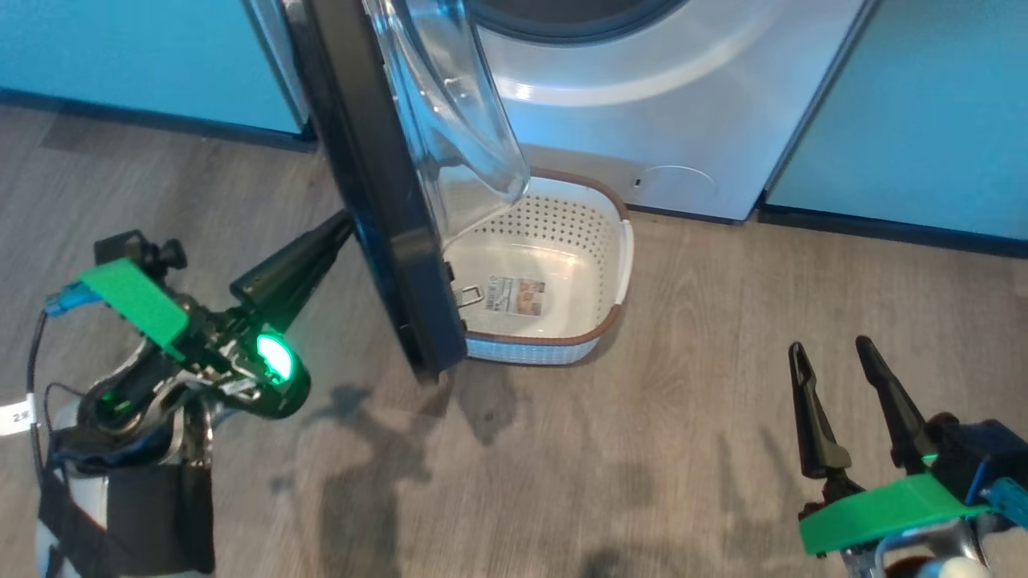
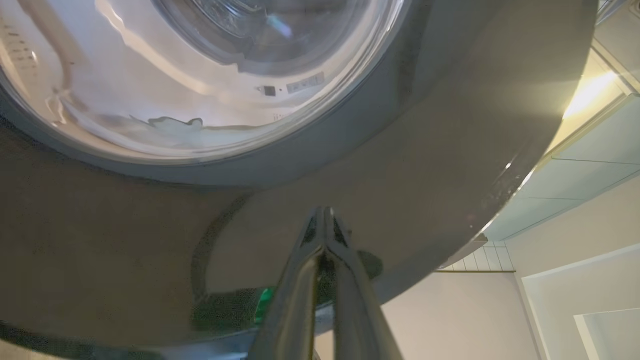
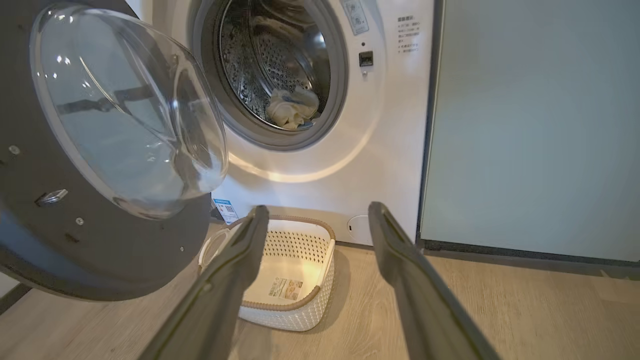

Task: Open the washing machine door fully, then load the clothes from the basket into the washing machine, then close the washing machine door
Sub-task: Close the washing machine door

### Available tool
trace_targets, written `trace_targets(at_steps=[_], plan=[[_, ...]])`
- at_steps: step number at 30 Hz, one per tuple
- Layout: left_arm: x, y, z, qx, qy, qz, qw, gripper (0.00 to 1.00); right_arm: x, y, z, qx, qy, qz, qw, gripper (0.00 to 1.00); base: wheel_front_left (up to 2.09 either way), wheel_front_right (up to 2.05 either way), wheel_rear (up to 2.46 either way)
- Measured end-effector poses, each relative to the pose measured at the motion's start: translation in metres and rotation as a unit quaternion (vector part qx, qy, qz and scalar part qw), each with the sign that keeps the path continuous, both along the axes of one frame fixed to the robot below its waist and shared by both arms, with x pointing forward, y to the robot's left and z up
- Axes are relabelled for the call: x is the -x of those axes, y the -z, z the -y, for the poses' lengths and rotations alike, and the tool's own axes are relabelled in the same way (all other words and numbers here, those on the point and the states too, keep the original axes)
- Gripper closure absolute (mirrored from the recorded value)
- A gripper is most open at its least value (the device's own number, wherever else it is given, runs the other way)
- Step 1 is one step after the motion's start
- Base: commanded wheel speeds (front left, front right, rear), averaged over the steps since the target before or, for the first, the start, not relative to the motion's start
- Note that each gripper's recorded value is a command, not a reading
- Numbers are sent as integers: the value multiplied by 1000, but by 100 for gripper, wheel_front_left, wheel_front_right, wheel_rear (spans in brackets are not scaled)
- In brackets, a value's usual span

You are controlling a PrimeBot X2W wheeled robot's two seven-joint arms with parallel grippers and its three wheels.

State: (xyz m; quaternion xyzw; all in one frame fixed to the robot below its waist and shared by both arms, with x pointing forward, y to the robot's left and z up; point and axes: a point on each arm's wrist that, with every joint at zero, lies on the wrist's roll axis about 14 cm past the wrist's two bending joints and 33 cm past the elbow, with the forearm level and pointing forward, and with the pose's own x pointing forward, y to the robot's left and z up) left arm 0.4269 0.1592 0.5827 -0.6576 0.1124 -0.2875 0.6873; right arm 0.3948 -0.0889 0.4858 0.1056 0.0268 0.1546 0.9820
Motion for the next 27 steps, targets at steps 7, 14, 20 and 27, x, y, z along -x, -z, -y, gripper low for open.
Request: trace_targets(at_steps=[7, 14, 20, 27], plan=[[-13, 2, 28, 9, 36, -2, 999, 100, 1, -3, 17, -2, 27, 9, 1000, 0, 0, 0, 0], [-39, 1, 52, 25, 58, -2, 998, 100, 5, 1, 35, -7, 57, 6, 998, 0, 0, 0, 0], [-56, 2, 76, 32, 86, -4, 996, 100, 5, 2, 50, -6, 80, 9, 997, 0, 0, 0, 0], [-72, 4, 96, 45, 101, -12, 994, 100, 8, 5, 61, -5, 98, 7, 995, 0, 0, 0, 0]])
